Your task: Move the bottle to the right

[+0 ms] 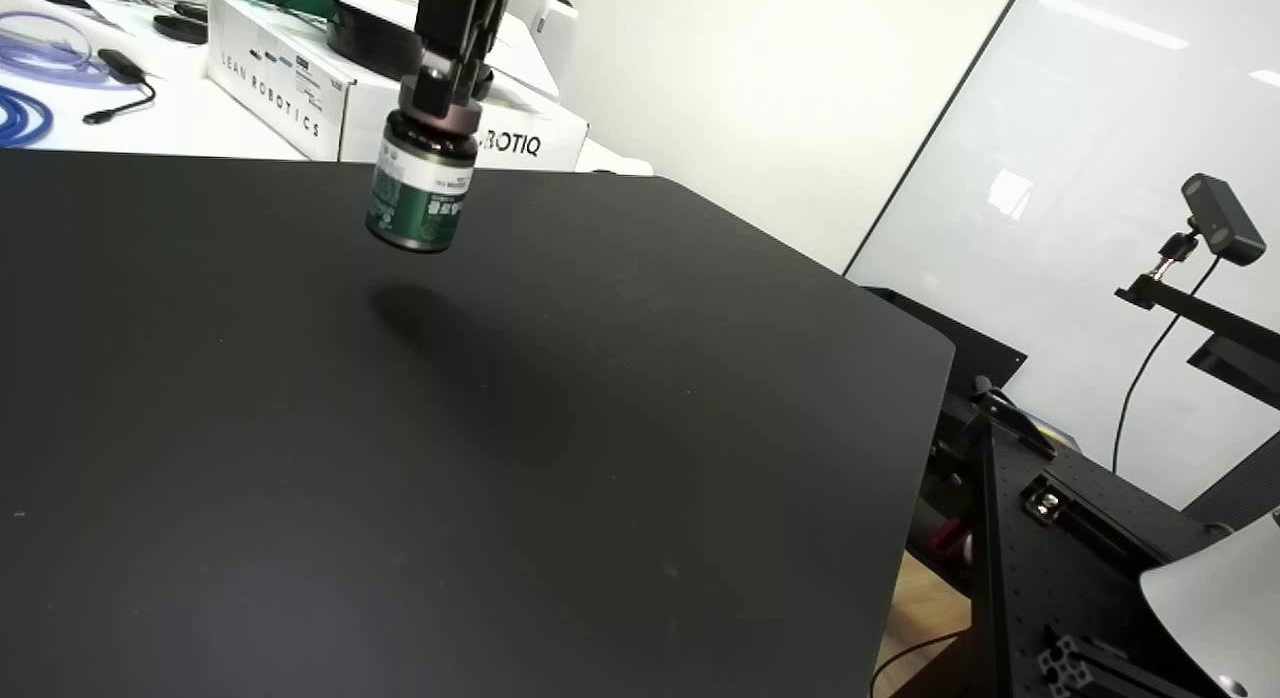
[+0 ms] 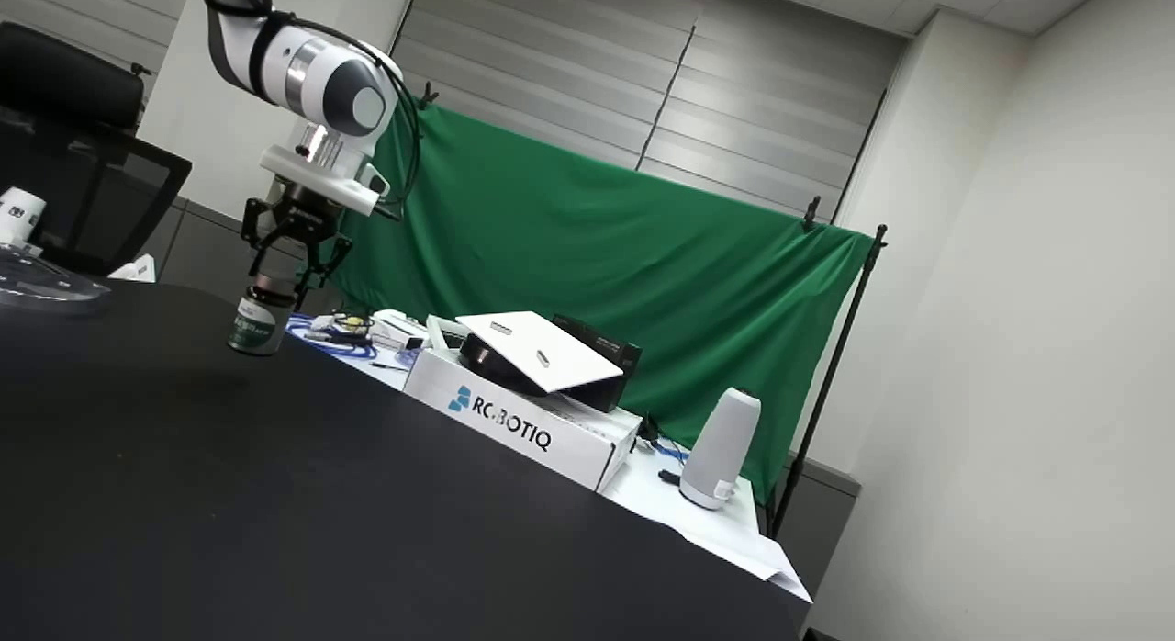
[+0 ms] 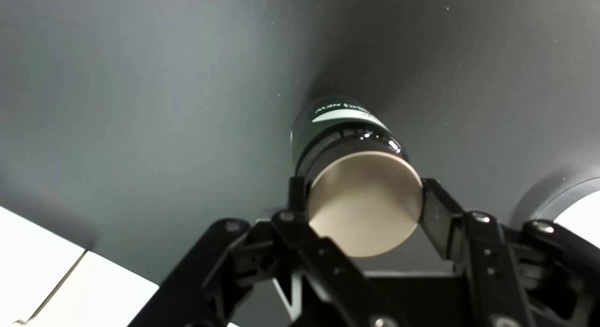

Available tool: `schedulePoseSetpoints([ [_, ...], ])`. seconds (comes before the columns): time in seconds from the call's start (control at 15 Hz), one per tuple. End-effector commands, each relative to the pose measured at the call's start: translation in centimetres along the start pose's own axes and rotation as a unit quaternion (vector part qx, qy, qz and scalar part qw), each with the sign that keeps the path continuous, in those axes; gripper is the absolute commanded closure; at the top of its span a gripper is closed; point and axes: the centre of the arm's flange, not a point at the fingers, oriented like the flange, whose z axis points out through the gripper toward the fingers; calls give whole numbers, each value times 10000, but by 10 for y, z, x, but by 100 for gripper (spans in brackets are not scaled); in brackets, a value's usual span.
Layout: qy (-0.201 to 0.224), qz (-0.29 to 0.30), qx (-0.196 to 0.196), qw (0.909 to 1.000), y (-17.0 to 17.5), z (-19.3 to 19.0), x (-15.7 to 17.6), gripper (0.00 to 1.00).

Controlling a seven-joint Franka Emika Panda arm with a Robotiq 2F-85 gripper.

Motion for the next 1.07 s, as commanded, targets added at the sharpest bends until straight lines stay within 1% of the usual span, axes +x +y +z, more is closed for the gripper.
schedulePoseSetpoints([
  [0.0,53,327,-343,9989,2,-62,-47,64],
  [0.27,174,664,-617,9957,17,-109,-113,64],
  [0.47,249,965,-661,9928,28,-123,-172,64],
  [0.6,208,1241,-610,9902,38,-121,-204,64],
  [0.8,143,1625,-528,9852,49,-101,-252,64],
  [1.0,202,1965,-426,9794,60,-77,-285,64],
])
